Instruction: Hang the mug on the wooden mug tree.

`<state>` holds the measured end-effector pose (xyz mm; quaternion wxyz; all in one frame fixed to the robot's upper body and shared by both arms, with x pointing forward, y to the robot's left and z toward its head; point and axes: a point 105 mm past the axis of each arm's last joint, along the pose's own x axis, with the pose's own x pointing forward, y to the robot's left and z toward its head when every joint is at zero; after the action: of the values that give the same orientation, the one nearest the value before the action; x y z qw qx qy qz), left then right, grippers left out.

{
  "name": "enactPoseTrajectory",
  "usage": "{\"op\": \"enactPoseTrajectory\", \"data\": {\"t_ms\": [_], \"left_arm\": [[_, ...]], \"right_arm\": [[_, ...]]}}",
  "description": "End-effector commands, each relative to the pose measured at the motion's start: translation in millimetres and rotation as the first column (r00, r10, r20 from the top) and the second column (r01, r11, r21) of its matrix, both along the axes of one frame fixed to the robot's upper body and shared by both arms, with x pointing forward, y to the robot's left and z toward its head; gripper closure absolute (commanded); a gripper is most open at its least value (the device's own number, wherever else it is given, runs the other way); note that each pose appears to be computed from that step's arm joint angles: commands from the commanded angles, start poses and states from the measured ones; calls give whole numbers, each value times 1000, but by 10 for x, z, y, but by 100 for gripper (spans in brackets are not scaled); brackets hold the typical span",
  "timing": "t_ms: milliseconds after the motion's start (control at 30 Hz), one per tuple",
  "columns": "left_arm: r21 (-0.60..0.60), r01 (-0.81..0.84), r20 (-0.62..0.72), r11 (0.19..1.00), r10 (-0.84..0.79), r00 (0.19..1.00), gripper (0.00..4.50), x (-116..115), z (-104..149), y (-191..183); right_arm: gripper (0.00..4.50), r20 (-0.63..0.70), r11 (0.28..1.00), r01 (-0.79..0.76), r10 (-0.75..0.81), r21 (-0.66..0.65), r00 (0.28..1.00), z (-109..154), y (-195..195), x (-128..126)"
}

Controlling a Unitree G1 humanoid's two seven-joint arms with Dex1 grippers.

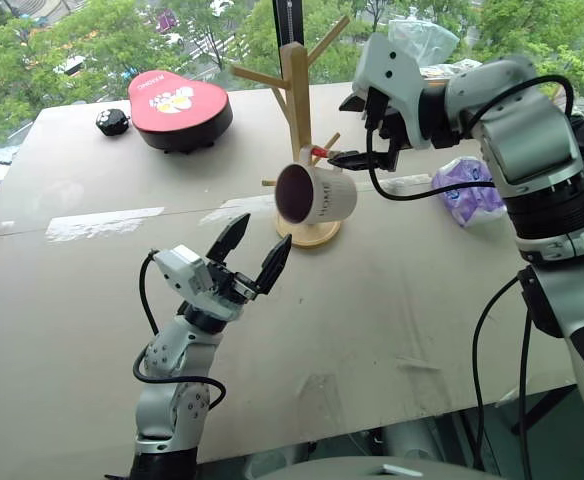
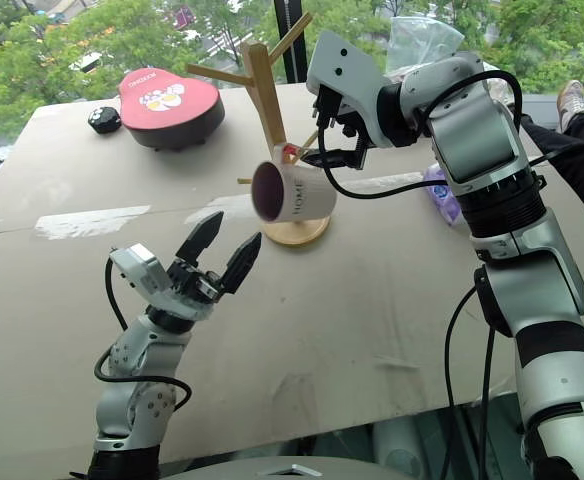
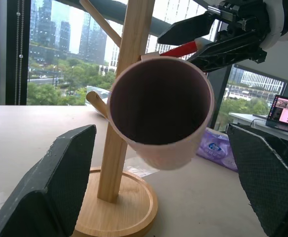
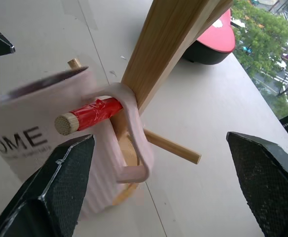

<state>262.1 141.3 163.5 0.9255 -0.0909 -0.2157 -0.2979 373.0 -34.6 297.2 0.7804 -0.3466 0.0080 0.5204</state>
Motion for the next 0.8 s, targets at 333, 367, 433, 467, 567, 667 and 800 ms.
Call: {"op": "enactPoseTrajectory", "data": {"t_ms": [333,367,433,467,567,667,800], "left_arm": [[0,25,84,1000,-24,996,12,-66,221,-49],[9,31,76,999,-32,997,12,-70,207,-57],[52,38,38,998,-40,998,12,-66,109,-72],[96,46,11,994,-47,999,12,-69,30,-91],[222,90,-128,971,-63,990,12,-95,-294,-149],[308,165,-281,937,-76,957,12,-227,-614,-208],[367,217,-420,905,-47,906,12,-436,-940,-179]], "right_arm": [[8,-275,966,91,-22,240,961,106,-804,-298],[8,-292,966,95,-22,239,956,17,-895,-360],[8,-310,957,86,4,277,951,-162,-1011,-502],[8,-315,946,82,23,315,949,-267,-1046,-575],[8,-379,929,141,-1,342,925,-792,-1181,-803],[8,-390,870,280,-112,405,914,-1387,-1288,-989],[8,-419,784,393,-189,480,888,-1893,-1275,-1281]]}}
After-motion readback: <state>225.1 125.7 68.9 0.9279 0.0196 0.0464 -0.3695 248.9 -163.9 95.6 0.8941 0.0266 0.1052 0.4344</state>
